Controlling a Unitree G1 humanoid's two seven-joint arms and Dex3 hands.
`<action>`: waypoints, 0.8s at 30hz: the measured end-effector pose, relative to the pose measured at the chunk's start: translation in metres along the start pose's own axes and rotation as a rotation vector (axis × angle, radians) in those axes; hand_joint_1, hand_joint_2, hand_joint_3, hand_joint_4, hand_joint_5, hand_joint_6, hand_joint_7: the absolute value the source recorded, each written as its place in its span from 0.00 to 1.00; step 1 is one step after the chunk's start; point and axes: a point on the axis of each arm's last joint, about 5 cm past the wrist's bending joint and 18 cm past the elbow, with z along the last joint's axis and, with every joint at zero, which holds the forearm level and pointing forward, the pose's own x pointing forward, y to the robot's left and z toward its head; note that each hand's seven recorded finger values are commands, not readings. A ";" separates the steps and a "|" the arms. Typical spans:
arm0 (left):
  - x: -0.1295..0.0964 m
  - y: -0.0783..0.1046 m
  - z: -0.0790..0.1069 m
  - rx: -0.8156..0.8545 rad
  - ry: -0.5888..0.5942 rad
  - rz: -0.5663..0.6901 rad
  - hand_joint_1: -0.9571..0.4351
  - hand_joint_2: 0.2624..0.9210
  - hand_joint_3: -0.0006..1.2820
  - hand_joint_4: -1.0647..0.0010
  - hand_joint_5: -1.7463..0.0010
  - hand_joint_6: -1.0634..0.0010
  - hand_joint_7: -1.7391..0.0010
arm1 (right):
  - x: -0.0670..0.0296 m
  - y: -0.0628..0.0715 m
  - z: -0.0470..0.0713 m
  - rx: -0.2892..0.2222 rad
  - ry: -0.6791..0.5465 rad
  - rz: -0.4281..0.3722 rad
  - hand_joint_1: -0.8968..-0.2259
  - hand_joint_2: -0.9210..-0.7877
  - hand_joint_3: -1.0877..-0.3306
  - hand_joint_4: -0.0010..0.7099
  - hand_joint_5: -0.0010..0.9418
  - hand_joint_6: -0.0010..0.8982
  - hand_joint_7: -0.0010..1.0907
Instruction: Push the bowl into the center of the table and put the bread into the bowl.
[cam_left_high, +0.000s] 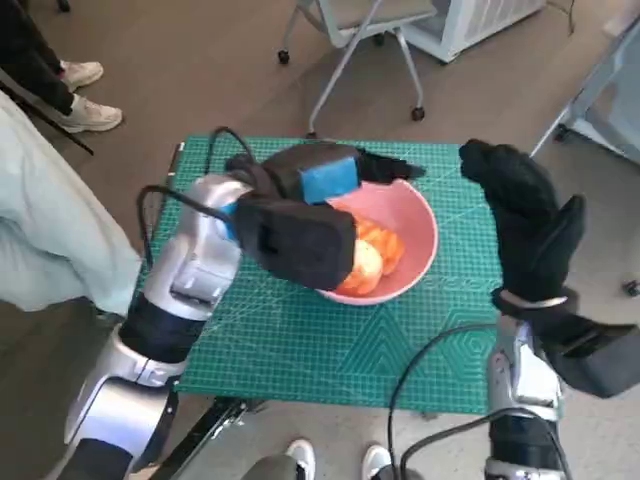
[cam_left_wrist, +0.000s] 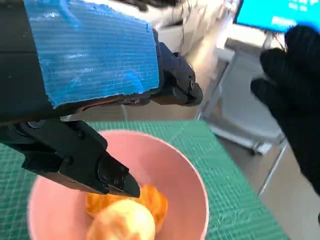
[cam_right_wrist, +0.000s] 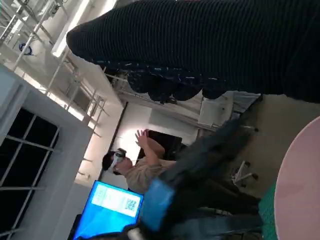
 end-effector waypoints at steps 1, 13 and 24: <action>-0.001 0.000 0.000 -0.002 0.002 0.002 0.57 0.90 0.01 0.71 1.00 0.66 1.00 | 0.0001 0.000 0.000 0.000 0.000 0.000 0.32 0.00 0.42 0.36 0.00 0.13 0.45; -0.043 -0.003 -0.034 -0.486 -0.399 0.333 0.46 0.99 0.05 0.68 0.99 0.62 0.98 | 0.0175 0.002 0.014 -0.010 -0.052 0.024 0.32 0.00 0.41 0.35 0.00 0.13 0.45; -0.043 -0.026 -0.039 -0.808 -0.599 0.589 0.28 0.98 0.26 0.94 0.71 0.99 0.53 | 0.0366 0.009 0.028 -0.045 -0.098 0.067 0.34 0.00 0.40 0.33 0.00 0.11 0.46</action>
